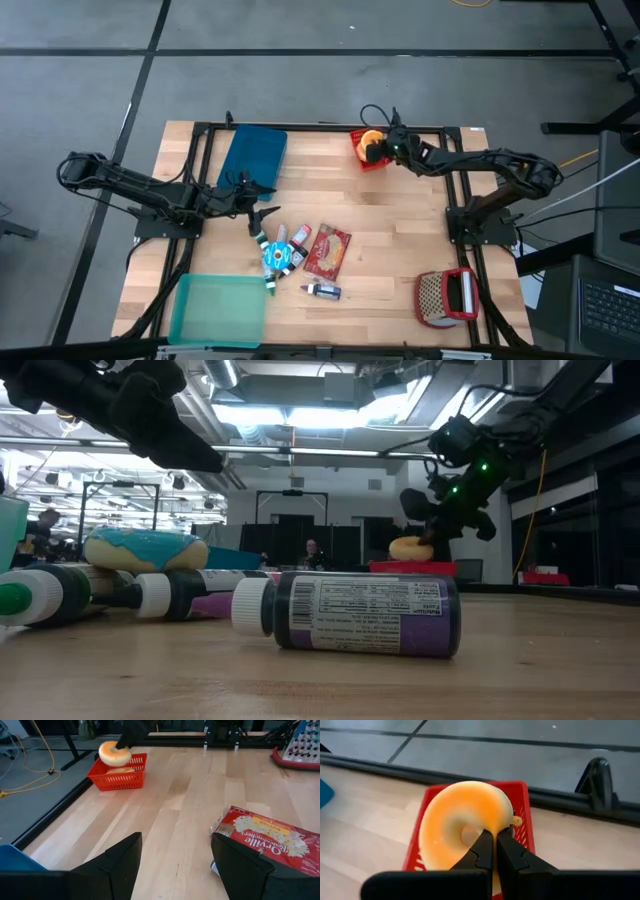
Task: Pick & Place Food Item
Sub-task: Put the orange donut into the red bin
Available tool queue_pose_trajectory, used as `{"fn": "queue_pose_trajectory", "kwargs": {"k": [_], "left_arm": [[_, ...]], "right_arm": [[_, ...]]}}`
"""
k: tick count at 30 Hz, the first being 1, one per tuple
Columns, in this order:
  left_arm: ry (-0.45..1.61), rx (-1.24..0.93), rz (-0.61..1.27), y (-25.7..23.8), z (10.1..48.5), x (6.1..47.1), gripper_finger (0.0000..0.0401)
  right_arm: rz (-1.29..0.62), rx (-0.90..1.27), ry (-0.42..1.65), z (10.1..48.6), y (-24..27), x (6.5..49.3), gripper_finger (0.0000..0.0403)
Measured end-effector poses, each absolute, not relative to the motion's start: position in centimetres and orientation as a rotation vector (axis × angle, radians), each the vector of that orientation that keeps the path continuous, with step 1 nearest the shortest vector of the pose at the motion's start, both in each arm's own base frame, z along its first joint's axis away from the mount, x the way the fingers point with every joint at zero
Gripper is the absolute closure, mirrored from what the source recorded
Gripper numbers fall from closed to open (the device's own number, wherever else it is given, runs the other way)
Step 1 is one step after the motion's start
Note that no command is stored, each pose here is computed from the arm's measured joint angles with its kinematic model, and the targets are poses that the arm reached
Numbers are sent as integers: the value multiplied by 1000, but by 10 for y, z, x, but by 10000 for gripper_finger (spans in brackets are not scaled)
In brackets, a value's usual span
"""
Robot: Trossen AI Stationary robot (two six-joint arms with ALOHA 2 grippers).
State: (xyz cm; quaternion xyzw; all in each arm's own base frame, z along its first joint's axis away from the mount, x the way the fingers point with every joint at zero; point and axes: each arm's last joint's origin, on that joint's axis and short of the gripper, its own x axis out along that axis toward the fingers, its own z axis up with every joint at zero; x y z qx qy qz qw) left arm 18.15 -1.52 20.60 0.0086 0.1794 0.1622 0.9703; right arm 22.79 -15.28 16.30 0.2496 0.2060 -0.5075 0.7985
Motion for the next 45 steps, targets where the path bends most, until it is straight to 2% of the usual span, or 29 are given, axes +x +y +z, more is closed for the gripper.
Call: {"fn": "queue_pose_trajectory", "kwargs": {"k": [9,17,25,36,45], "left_arm": [[359,13,318,-16,206,182,166],[359,11,314,-16,206,182,166],[358,2,313,-16,206,182,166],[359,8,311,-16,206,182,166],[362,19,303,-16,206,182,166]], "right_arm": [[-1074,565,470,147,-156,234,399],[-987,563,359,161,-162,245,399],[-974,572,429,167,-164,249,399],[-968,644,567,134,-168,251,399],[-950,652,548,127,-172,255,398]]}}
